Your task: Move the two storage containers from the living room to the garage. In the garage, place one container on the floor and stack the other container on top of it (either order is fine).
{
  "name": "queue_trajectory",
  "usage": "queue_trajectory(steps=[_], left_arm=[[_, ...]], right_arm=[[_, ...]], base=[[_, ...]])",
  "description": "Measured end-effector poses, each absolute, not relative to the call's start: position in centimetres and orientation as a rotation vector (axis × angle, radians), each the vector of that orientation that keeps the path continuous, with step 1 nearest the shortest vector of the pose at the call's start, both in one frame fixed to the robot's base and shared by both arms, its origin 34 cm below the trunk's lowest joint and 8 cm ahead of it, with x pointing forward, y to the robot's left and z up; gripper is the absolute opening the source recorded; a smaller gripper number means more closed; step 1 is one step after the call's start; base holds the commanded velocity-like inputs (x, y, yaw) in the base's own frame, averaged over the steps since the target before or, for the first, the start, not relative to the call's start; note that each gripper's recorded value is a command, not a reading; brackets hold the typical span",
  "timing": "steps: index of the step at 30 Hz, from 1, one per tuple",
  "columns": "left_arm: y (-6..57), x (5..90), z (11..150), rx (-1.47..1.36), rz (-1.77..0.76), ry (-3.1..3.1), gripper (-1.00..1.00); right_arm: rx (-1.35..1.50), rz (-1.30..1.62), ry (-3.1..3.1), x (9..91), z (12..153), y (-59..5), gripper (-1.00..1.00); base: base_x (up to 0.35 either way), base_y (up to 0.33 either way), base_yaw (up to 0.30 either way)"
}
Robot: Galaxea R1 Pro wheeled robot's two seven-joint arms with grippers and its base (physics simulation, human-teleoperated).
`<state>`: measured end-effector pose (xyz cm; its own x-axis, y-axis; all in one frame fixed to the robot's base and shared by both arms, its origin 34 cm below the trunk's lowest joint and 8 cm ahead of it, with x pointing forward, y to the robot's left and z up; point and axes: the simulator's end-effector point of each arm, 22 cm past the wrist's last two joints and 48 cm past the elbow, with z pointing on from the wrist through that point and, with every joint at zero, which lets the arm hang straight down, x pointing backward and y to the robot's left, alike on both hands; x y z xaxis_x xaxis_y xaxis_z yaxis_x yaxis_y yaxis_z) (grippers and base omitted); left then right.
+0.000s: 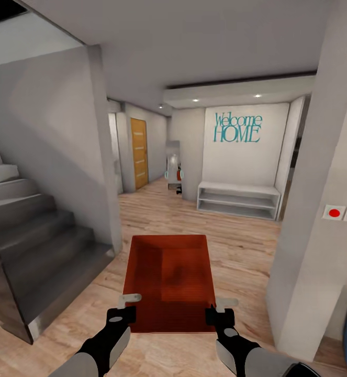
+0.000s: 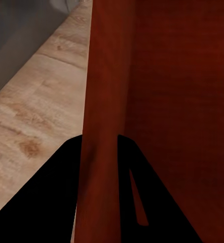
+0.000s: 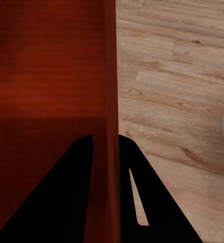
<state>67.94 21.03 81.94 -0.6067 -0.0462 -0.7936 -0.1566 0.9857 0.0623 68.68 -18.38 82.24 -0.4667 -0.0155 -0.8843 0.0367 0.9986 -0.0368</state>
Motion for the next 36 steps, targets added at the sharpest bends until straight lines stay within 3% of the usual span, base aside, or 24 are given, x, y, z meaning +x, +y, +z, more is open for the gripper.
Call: queue_trajectory(steps=[29,36], left_arm=[[21.0,67.92,81.93,-0.142,0.156,2.221,-1.0],[21.01,67.92,81.92,-0.141,0.156,2.221,-1.0]], right_arm=[[0.014,-0.06,2.056,68.68,82.24,-18.4,-1.0],[0.015,-0.061,2.056,68.67,82.23,-18.4,-1.0]], base=[[0.322,0.0,0.0],[0.323,0.0,-0.168]])
